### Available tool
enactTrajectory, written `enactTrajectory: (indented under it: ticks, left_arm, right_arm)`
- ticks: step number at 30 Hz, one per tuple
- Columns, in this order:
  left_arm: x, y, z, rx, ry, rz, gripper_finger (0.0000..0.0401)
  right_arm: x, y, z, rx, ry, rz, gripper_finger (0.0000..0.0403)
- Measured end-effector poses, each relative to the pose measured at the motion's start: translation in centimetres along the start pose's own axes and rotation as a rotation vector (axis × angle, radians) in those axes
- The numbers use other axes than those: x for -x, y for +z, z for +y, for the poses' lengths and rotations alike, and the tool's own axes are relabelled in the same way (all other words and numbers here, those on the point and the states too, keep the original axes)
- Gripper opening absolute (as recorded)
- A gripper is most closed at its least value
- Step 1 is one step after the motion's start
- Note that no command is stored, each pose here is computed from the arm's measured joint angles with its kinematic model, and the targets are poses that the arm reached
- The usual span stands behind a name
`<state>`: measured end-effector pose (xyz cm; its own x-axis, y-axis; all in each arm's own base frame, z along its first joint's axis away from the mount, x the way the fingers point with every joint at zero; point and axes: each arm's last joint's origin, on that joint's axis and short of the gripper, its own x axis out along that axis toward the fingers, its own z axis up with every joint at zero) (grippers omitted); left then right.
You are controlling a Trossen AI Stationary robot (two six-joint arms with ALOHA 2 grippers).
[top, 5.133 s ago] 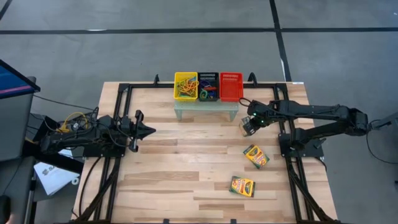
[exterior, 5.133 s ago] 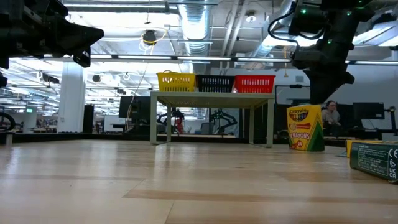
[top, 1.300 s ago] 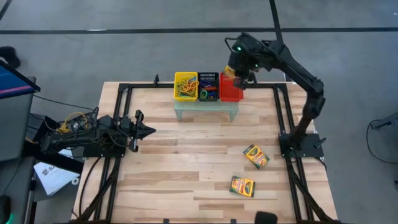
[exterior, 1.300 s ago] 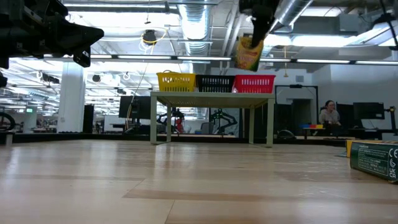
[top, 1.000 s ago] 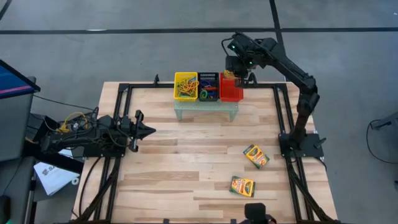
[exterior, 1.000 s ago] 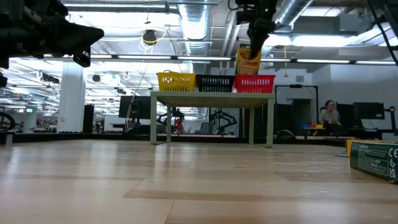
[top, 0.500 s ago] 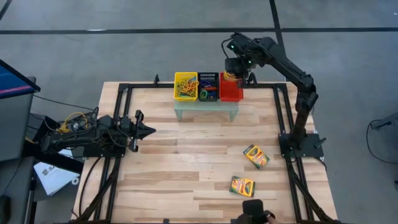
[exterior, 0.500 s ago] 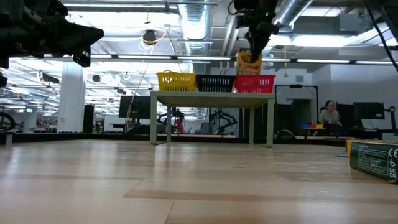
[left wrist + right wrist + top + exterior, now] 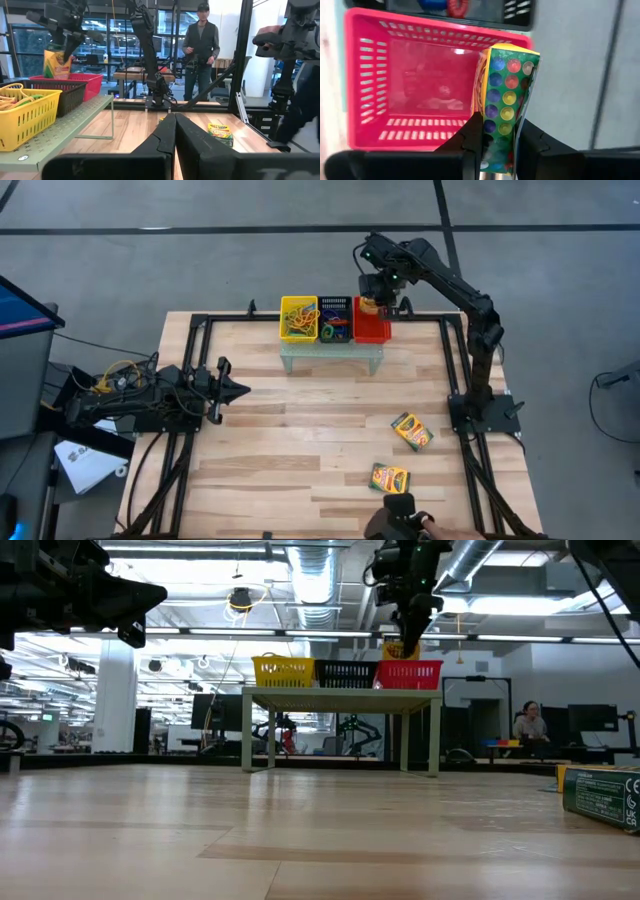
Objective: Pick & Place Office Desk Supplies
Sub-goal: Put the top yellow crayon box into the red bin on the shelf
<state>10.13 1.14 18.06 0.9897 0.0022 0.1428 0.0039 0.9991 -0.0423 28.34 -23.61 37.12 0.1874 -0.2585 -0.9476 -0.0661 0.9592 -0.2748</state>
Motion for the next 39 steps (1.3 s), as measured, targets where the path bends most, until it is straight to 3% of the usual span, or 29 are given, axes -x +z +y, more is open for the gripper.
enactTrajectory:
  ticks: [26,39]
  left_arm:
    - [0.0,0.0,0.0,0.000,0.000,0.000,0.0000]
    - [0.0,0.0,0.0,0.000,0.000,0.000,0.0000]
  right_arm:
    - [-2.0,-0.2,0.2,-0.010,0.085,0.038,0.0064]
    - [-2.2,0.0,0.0,-0.009,0.061,0.022,0.0076]
